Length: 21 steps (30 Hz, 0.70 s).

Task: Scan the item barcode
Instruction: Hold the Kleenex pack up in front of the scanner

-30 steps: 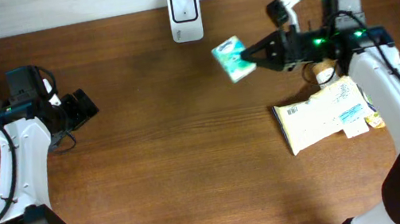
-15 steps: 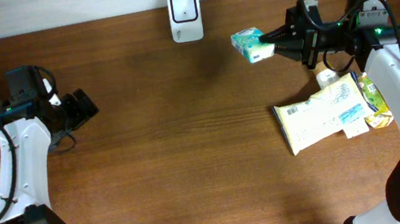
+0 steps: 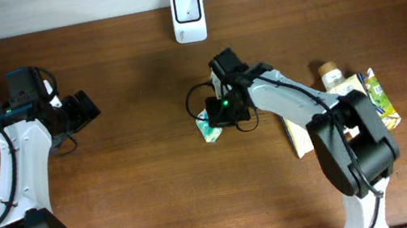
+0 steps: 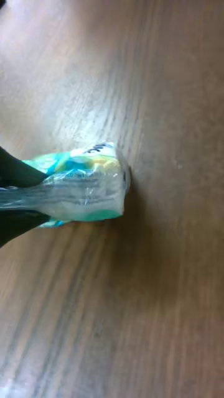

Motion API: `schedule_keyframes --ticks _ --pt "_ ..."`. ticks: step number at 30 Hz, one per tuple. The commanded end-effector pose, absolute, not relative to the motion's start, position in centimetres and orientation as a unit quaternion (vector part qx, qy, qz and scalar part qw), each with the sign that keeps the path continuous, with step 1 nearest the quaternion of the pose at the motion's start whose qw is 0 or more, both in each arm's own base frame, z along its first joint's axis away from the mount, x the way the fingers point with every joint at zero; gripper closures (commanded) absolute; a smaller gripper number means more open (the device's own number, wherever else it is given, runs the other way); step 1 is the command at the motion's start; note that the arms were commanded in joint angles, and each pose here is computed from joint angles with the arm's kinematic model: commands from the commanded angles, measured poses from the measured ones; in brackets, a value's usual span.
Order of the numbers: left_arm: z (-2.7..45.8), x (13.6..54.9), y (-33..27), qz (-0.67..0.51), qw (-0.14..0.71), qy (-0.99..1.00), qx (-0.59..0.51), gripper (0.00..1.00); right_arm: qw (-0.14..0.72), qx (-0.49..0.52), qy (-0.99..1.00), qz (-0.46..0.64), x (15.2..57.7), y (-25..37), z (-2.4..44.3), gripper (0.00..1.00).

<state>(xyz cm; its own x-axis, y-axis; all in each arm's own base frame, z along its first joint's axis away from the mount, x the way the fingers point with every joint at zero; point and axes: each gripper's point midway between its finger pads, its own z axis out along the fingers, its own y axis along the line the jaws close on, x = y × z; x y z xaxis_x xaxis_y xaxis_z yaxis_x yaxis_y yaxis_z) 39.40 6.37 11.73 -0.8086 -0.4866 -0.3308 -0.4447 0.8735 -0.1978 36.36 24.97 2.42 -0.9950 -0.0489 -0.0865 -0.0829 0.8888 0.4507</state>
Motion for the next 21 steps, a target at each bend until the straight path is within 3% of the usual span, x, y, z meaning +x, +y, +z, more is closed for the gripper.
schedule_keyframes --ticks 1,2,3,8,12,16,17,21 --pt "12.8 39.7 6.7 -0.052 0.204 0.947 -0.243 0.01 0.026 -0.051 0.975 0.216 36.8 22.6 1.4 0.71" --pt "12.8 39.7 6.7 -0.052 0.204 0.947 -0.243 0.01 0.027 -0.066 0.981 0.183 37.4 20.7 2.3 0.46" --pt "12.8 39.7 6.7 -0.052 0.204 0.947 -0.243 0.01 0.028 -0.07 0.986 0.149 37.9 19.2 3.2 0.38" --pt "12.8 39.7 6.7 -0.052 0.204 0.947 -0.243 0.01 0.048 -0.14 0.98 0.134 38.4 21.0 4.4 0.38" --pt "12.8 39.7 6.7 -0.052 0.204 0.947 -0.243 0.01 0.018 -0.188 0.97 0.151 37.3 22.9 1.2 0.5" --pt "12.8 39.7 6.7 -0.052 0.204 0.947 -0.243 0.01 0.0 -0.188 0.97 0.158 37.0 23.1 -0.5 0.91" --pt "12.8 39.7 6.7 -0.052 0.204 0.947 -0.243 0.01 -0.004 -0.178 0.971 0.158 36.9 23.0 -0.5 0.96" --pt "12.8 39.7 6.7 -0.052 0.204 0.947 -0.243 0.01 -0.057 -0.153 0.959 0.233 35.8 23.8 4.3 0.96"
